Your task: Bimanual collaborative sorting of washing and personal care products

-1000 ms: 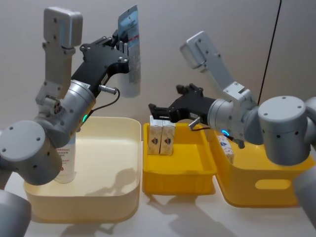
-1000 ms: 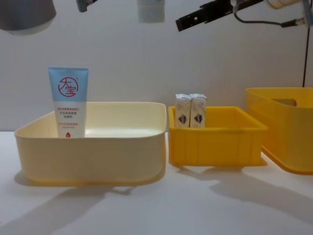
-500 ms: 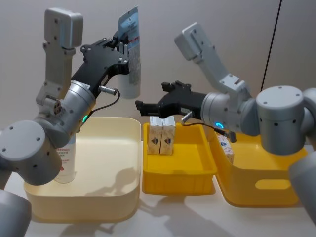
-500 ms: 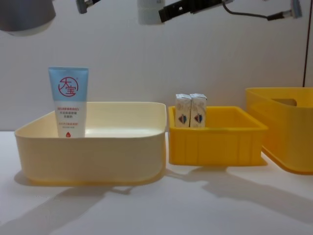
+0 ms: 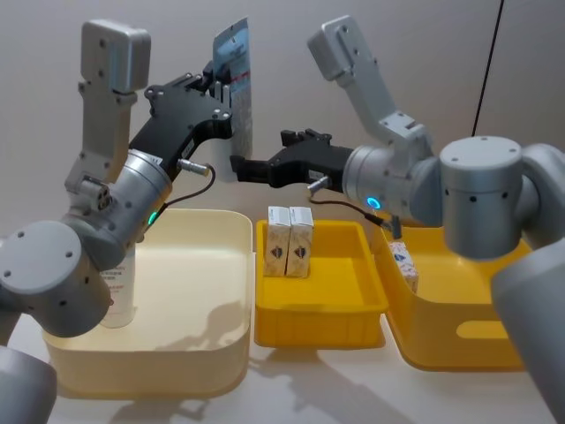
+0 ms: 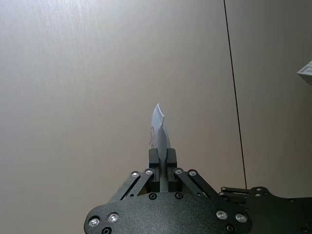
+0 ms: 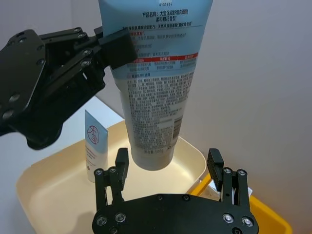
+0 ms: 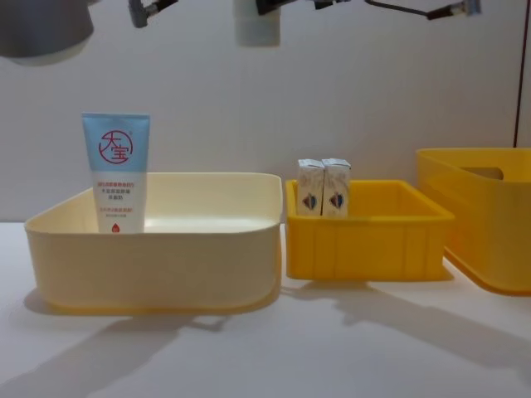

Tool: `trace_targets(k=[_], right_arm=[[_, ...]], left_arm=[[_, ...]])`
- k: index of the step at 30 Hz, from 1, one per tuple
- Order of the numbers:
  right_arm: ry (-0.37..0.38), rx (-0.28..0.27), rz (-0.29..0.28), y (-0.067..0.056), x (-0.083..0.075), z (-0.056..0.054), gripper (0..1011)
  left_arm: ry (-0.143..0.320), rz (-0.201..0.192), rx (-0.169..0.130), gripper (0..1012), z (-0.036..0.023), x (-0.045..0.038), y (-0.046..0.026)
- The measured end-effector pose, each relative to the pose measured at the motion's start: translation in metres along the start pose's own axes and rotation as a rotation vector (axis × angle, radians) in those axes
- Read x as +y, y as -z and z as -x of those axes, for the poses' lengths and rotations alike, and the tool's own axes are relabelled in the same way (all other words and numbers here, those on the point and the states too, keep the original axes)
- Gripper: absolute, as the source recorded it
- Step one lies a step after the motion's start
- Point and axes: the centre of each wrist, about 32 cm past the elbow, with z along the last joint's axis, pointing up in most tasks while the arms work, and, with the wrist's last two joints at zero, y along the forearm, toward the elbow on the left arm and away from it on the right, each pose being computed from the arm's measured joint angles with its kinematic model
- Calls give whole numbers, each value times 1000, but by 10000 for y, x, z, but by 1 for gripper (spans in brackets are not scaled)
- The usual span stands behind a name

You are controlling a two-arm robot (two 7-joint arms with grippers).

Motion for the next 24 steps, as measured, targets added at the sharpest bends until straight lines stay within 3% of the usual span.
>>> trace_targets(k=[14,24], right_arm=[[-52,134,60,-190,168,35,1001],[-38,169,61,-273,282,66,996]], left_arm=[[3,-8,-1,80,1,25,11],[0,-12,-3,80,2,48,16]])
